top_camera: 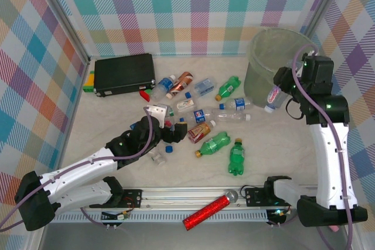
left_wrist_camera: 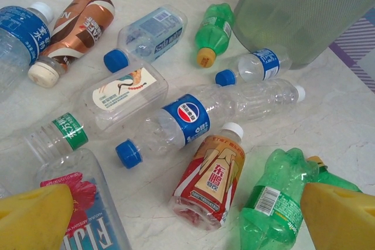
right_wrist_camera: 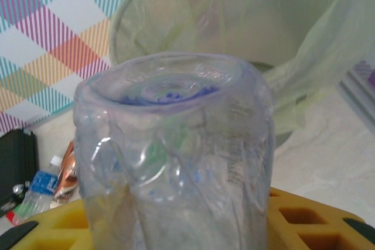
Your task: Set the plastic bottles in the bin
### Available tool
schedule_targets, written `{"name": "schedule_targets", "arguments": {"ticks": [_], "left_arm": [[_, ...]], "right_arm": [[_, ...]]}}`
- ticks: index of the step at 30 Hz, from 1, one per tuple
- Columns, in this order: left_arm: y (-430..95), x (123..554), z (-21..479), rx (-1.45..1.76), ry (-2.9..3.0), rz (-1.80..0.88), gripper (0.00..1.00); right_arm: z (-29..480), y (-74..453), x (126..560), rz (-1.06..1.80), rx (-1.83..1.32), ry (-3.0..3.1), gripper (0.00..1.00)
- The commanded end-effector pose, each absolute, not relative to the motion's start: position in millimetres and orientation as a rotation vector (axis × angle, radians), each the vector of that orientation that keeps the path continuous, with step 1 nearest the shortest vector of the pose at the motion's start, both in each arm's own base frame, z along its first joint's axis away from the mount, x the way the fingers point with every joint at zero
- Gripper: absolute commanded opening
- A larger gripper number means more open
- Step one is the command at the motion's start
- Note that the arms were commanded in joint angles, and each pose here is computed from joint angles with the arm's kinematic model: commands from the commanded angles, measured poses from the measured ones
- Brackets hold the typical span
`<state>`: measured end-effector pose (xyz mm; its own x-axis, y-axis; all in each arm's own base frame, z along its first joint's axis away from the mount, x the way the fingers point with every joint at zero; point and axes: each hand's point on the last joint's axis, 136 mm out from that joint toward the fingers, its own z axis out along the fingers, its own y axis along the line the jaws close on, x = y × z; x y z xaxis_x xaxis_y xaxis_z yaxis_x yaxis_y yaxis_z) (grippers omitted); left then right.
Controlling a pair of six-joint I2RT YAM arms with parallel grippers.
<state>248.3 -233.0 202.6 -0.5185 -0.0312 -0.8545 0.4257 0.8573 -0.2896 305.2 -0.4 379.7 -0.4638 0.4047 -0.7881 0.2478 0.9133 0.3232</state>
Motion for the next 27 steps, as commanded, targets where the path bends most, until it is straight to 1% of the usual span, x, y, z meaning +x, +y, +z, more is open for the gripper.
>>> {"name": "schedule_targets", "arguments": {"ticks": [1, 8, 15, 21, 27], "left_arm": [[-233, 248, 207, 0.278, 2.025, -0.593, 1.0], [-233, 249, 205, 0.276, 2.03, -0.579, 1.0], [-231, 251, 203, 0.269, 2.031, -0.556, 1.0], [-233, 250, 204, 0.283, 2.025, -0.569, 1.0], [-235, 249, 206, 0.293, 2.022, -0.584, 1.0]], "right_arm": [[419, -10, 320, 0.139, 0.451, 1.94, 0.48], [470, -33, 348, -0.004, 0.457, 1.759, 0.5], [511, -49, 383, -0.155, 0.423, 1.602, 0.5], [512, -50, 438, -0.225, 0.393, 1.617, 0.51], [481, -50, 484, -0.249, 0.403, 1.698, 0.53]]}}
